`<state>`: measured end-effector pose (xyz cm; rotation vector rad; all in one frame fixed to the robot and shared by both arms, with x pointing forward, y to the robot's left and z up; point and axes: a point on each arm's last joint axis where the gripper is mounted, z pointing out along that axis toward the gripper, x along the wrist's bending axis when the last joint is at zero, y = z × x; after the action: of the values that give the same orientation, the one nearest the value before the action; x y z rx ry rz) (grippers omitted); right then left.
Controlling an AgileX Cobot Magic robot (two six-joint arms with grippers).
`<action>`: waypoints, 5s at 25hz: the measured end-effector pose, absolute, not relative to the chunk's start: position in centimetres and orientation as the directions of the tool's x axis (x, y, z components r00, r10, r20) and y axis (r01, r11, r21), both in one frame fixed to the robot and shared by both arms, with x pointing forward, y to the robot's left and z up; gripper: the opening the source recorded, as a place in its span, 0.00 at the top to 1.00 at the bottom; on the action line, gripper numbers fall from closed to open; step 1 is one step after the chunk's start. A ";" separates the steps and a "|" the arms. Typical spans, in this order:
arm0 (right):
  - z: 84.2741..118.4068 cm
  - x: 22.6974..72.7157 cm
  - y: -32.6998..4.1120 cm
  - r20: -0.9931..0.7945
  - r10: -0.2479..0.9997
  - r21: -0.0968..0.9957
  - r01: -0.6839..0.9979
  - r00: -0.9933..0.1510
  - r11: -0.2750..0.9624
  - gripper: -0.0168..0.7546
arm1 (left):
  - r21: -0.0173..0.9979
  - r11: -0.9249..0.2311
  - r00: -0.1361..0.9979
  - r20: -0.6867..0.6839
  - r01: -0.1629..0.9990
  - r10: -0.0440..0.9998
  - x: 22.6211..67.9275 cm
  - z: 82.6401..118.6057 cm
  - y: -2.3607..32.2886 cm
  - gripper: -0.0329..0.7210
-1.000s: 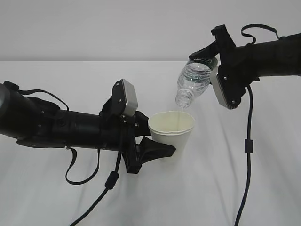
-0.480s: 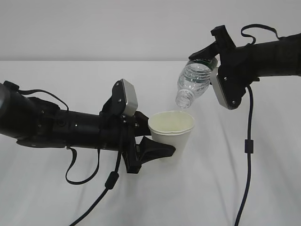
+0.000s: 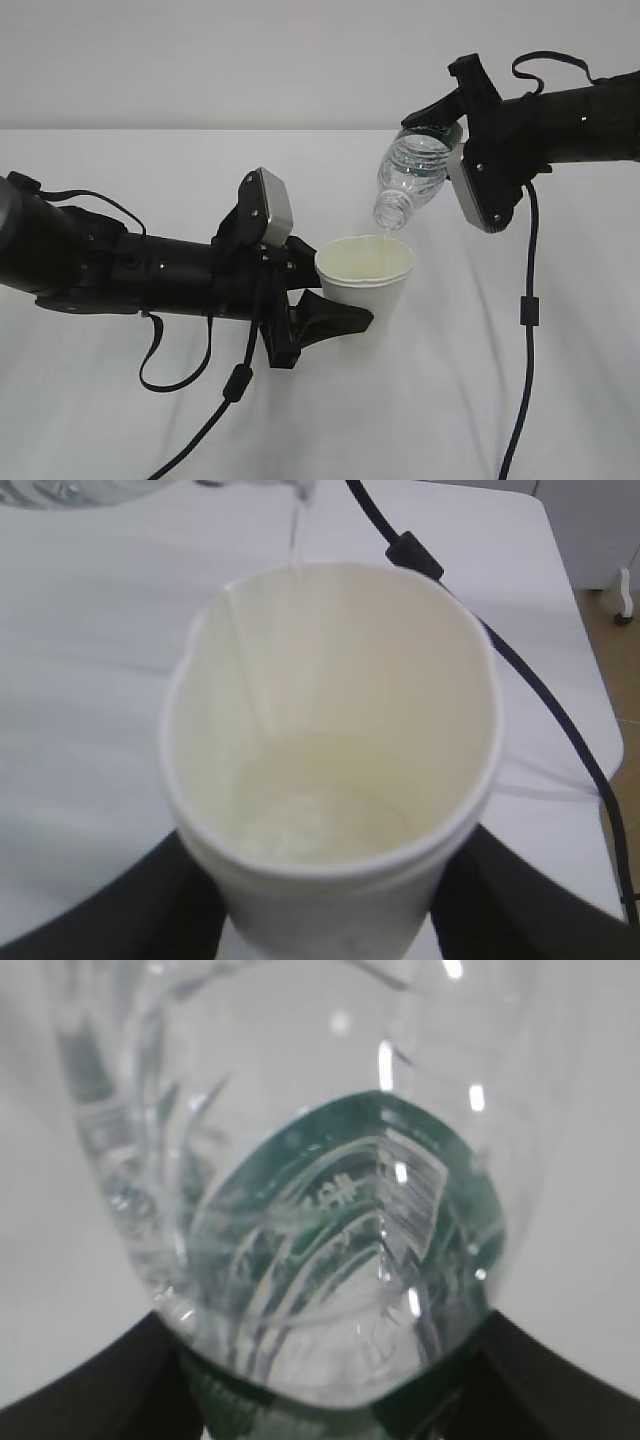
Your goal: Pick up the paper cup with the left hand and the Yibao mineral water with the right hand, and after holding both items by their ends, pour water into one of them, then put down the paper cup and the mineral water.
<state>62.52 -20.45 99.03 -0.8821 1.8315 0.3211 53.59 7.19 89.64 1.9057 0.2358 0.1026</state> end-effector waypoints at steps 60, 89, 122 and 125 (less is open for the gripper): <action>98.9 62.3 -19.8 -0.875 -0.445 -0.189 -0.712 -0.189 0.676 0.40 | 0.938 -0.327 0.977 -0.042 0.111 0.210 53.6 89.6 7.2 0.40; 98.9 62.3 -19.8 -0.876 -0.443 -0.188 -0.712 -0.191 0.677 0.40 | 0.938 -0.327 0.977 -0.042 0.111 0.210 53.6 89.6 7.2 0.39; 99.9 62.1 -19.9 -0.874 -0.462 -0.225 -0.713 -0.154 0.664 0.40 | 0.940 -0.322 0.977 -0.044 0.110 0.207 53.5 89.7 7.2 0.39; 99.8 62.1 -19.9 -0.873 -0.464 -0.227 -0.713 -0.154 0.664 0.40 | 0.940 -0.322 0.977 -0.044 0.110 0.207 53.5 89.7 7.2 0.39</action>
<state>62.15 -19.87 99.84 -0.9406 1.7991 0.2878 53.53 7.17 89.67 1.9031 0.2287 0.0987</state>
